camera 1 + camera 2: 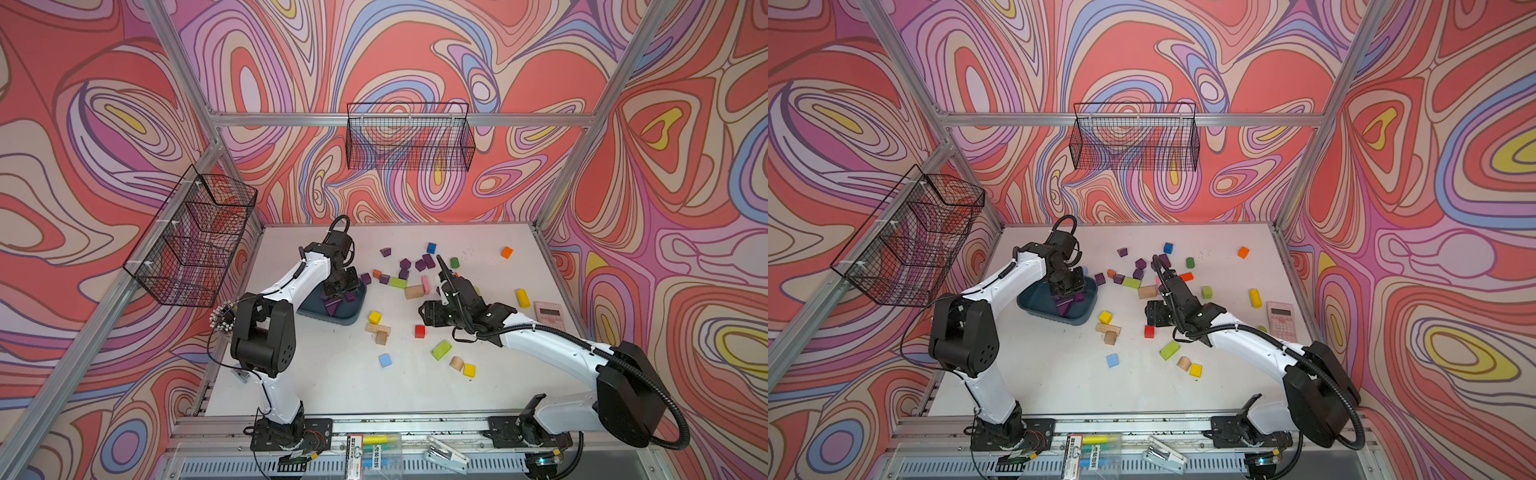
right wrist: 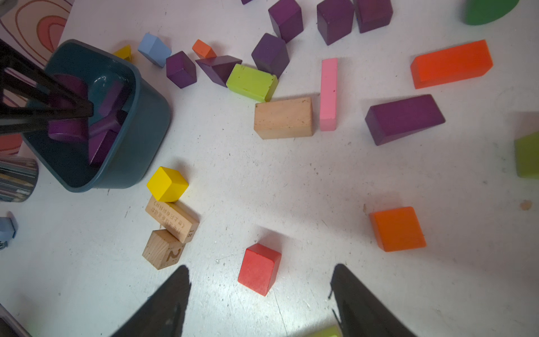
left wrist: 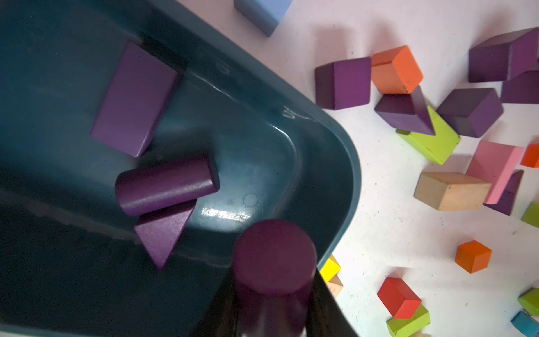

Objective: Pick purple bricks into the storage bin
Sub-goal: Place the building block in the storage box, then adjust the storage box at the center of the board.

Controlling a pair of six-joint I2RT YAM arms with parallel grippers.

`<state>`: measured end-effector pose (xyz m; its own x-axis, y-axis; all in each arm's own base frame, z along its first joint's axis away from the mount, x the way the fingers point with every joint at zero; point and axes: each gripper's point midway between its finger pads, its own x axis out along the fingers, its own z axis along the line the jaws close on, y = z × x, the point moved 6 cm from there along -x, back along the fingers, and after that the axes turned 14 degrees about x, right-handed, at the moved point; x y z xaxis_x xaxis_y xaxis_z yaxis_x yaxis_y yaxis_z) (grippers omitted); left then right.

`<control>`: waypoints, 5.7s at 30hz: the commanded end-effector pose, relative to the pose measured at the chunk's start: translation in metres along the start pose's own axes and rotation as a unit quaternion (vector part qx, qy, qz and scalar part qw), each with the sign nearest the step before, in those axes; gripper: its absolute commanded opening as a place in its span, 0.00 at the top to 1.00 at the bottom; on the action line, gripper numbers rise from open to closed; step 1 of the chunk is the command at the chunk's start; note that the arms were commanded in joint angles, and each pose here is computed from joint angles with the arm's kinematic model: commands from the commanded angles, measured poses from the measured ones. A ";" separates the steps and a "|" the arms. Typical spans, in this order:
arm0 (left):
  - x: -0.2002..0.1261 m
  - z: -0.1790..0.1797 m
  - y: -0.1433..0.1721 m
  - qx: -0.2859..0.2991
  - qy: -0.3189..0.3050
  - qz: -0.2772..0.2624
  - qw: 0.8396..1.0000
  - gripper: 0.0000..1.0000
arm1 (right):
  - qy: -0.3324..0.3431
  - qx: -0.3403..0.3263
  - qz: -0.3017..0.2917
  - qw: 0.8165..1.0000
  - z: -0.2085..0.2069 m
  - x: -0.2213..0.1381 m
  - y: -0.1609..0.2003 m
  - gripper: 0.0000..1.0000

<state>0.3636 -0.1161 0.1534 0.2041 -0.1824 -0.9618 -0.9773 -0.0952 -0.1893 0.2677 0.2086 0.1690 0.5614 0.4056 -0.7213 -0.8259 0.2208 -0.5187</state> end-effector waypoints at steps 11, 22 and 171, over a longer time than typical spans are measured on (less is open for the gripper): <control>0.038 0.012 0.001 -0.013 -0.029 0.029 0.999 0.84 | -0.005 -0.011 -0.013 1.000 0.009 0.001 -0.014 0.20; 0.050 0.018 0.007 0.002 -0.038 0.055 0.998 0.78 | -0.006 -0.011 -0.014 1.000 0.010 0.000 -0.015 0.20; -0.012 -0.054 -0.050 -0.037 -0.050 -0.101 0.993 0.36 | 0.000 0.007 -0.045 0.999 -0.006 -0.010 -0.014 0.20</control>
<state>0.4027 -0.1673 0.1801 0.3387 -0.1033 -0.9352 -0.9397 -0.0865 -0.3308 0.2756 0.2004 0.1797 0.6237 0.3950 -0.6746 -0.7804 0.2653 -0.5662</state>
